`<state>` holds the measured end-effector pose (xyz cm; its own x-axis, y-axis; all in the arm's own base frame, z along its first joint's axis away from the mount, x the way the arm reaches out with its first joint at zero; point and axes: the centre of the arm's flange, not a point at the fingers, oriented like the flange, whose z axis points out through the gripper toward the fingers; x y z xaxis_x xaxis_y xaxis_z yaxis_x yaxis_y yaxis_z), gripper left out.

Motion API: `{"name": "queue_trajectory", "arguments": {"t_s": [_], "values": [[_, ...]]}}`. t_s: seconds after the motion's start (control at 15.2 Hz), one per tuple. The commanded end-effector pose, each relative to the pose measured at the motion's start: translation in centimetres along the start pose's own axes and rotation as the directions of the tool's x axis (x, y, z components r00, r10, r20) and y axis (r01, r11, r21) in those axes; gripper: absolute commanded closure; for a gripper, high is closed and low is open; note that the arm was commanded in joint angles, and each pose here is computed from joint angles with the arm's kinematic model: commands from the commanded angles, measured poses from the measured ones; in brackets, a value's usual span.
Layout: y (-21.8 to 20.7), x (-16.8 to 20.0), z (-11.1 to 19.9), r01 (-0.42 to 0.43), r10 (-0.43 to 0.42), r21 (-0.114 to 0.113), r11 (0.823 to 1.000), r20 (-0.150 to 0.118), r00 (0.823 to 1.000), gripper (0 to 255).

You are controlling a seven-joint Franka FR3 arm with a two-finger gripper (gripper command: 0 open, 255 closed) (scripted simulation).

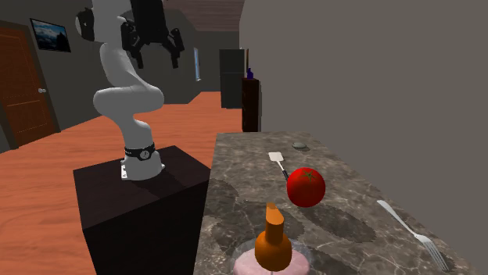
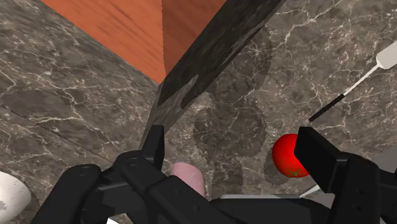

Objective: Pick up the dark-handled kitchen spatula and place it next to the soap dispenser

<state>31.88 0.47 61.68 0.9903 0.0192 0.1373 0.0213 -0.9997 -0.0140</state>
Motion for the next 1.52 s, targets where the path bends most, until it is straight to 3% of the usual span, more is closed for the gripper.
{"name": "queue_trajectory", "arguments": {"t_s": [0.0, 0.73, 1.45], "values": [[0.0, 0.0, 0.0, 0.0, 0.0, 0.0, 1.0, 0.0, 1.0, 0], [-11.6, -0.4, 9.1, -0.171, 0.172, -0.022, 0.985, 0.014, 0.985, 0], [-22.9, 1.0, 18.5, -0.337, 0.338, -0.047, 0.94, 0.025, 0.941, 0]]}}
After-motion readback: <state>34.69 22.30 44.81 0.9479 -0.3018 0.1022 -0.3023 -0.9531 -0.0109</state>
